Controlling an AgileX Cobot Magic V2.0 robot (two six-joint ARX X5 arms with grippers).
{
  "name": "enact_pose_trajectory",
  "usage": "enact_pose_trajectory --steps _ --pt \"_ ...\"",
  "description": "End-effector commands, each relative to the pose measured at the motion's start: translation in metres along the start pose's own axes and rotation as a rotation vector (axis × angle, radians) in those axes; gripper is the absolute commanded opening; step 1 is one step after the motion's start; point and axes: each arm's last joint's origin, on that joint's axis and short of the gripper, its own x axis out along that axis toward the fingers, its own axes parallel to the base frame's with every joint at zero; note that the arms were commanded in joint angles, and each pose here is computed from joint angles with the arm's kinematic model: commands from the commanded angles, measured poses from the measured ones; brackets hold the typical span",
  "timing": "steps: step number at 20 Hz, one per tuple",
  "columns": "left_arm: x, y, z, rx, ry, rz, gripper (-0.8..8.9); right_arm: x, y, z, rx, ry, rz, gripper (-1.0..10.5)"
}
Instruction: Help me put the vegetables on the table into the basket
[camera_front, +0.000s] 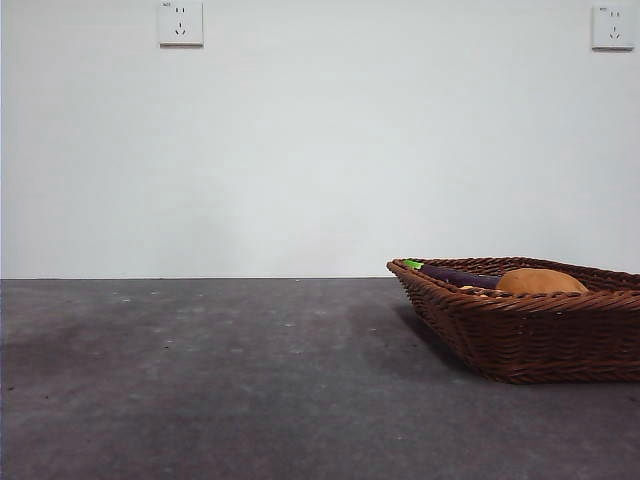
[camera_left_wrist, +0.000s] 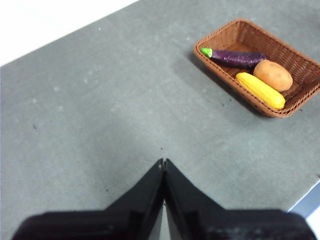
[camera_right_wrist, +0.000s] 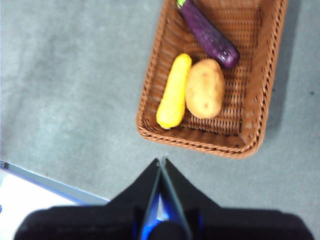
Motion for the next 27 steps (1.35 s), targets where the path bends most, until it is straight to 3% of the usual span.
enact_pose_trajectory --steps 1,7,12,15,19,22,25,27 --pt "0.005 0.001 0.001 -0.014 0.016 0.001 -0.04 0.008 -0.006 0.004 0.029 0.047 -0.018 0.0" --pt "0.022 0.005 0.004 -0.029 0.104 -0.021 -0.04 0.03 -0.024 0.027 0.014 0.033 -0.104 0.0" --pt "0.033 0.007 0.007 -0.016 0.132 -0.03 -0.04 0.041 -0.036 0.05 -0.046 -0.086 -0.19 0.0" --pt "0.034 0.008 0.01 -0.058 0.107 -0.026 -0.04 0.043 -0.04 0.062 -0.084 -0.173 -0.24 0.0" --pt "0.013 0.005 0.02 -0.059 -0.121 -0.01 -0.04 0.041 -0.041 0.072 -0.12 -0.265 -0.276 0.0" --pt "-0.021 0.007 0.018 -0.012 -0.352 0.109 -0.04 0.04 -0.041 0.074 -0.13 -0.289 -0.286 0.0" --pt "-0.047 0.0 -0.007 0.055 -0.559 0.178 -0.04 0.04 -0.041 0.074 -0.13 -0.291 -0.287 0.0" --pt "-0.042 -0.004 -0.033 0.074 -0.606 0.275 -0.04 0.04 -0.041 0.074 -0.13 -0.29 -0.287 0.0"
